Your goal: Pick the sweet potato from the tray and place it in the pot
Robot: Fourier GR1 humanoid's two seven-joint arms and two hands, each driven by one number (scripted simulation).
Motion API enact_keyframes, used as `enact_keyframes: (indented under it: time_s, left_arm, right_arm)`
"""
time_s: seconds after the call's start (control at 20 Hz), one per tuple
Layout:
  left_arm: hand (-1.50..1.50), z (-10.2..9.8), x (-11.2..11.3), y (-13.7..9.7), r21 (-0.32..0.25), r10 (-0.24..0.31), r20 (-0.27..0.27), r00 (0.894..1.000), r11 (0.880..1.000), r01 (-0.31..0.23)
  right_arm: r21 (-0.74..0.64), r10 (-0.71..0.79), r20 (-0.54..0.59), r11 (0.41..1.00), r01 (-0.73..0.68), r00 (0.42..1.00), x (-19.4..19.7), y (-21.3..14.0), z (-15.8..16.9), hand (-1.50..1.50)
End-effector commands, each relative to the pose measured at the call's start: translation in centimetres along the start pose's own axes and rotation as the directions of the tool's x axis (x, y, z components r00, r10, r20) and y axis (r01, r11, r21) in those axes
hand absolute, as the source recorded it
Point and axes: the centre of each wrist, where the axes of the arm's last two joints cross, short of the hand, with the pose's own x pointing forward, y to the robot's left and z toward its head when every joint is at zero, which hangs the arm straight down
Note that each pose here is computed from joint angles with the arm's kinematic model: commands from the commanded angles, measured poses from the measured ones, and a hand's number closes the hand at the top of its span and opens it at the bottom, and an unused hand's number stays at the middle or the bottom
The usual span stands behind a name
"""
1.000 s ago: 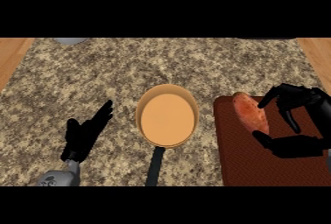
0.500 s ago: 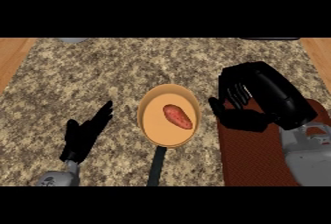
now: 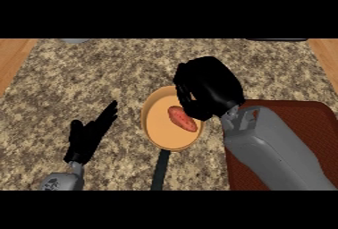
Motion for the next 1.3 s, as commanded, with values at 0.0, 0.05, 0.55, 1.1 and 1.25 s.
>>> enact_keyframes:
  time_s: [0.0,0.05,0.55,1.1,1.25]
  left_arm:
    - [0.0,0.0,-1.0,-0.3,-0.016,-0.01,-0.016,1.0,1.0,0.01]
    - [0.0,0.5,0.1,0.3,-0.006,-0.005,-0.003,1.0,1.0,0.005]
    - [0.0,-1.3,0.1,0.3,-0.01,0.01,0.0,1.0,1.0,-0.01]
    - [0.0,-0.4,0.0,-0.5,-0.007,-0.006,-0.018,1.0,1.0,0.006]
    - [0.0,-0.9,-0.2,-1.0,-0.01,0.001,-0.008,1.0,1.0,-0.001]
  right_arm:
    - [0.037,0.211,-0.044,0.977,-0.21,0.976,1.2,1.5,-2.5,1.5]
    - [0.075,0.24,-0.062,0.969,-0.235,0.969,1.4,2.9,-3.3,1.5]
    - [0.464,0.252,-0.239,0.878,-0.118,0.938,4.3,7.3,-6.6,-1.5]
    - [-0.151,-0.588,-0.08,0.805,0.573,0.805,2.5,3.4,-4.5,-1.5]
    - [-0.278,-0.669,-0.078,0.727,0.628,0.739,1.6,1.7,-5.3,-1.5]
